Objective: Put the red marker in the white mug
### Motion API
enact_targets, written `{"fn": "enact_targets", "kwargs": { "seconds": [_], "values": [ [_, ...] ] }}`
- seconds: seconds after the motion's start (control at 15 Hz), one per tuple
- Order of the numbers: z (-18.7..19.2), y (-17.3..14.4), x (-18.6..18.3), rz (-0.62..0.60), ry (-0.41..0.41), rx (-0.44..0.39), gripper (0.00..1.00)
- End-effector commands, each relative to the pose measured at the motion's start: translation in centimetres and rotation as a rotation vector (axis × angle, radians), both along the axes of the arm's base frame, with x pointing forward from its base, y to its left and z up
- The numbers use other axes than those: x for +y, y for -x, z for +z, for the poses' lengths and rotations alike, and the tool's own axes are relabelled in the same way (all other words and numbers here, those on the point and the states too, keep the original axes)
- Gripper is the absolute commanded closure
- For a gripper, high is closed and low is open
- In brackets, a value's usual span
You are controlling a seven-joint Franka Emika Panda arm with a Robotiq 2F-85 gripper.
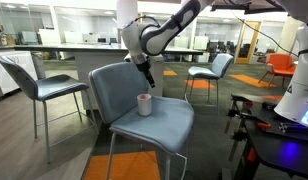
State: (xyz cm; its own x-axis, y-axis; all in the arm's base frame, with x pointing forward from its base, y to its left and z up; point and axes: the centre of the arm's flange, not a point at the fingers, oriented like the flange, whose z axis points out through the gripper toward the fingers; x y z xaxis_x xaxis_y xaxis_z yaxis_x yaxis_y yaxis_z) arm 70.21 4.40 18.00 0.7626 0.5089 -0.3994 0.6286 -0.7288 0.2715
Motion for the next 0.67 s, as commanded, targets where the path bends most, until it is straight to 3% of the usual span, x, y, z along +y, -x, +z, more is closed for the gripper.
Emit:
{"fn": "enact_targets", "kwargs": {
  "seconds": [0.0,0.33,0.47,0.6],
  "values": [
    [2.6,3.4,-1.1,-0.11,-0.174,0.009,0.0],
    [5.1,6.1,-1.2,-0.245,-0.41,-0.059,0.0],
    [5.8,6.8,-1.0,-0.253,-0.493,-0.135,0.0],
    [6.3,7.3,-1.0,-0.215,-0.519,-0.223,0.0]
  ]
}}
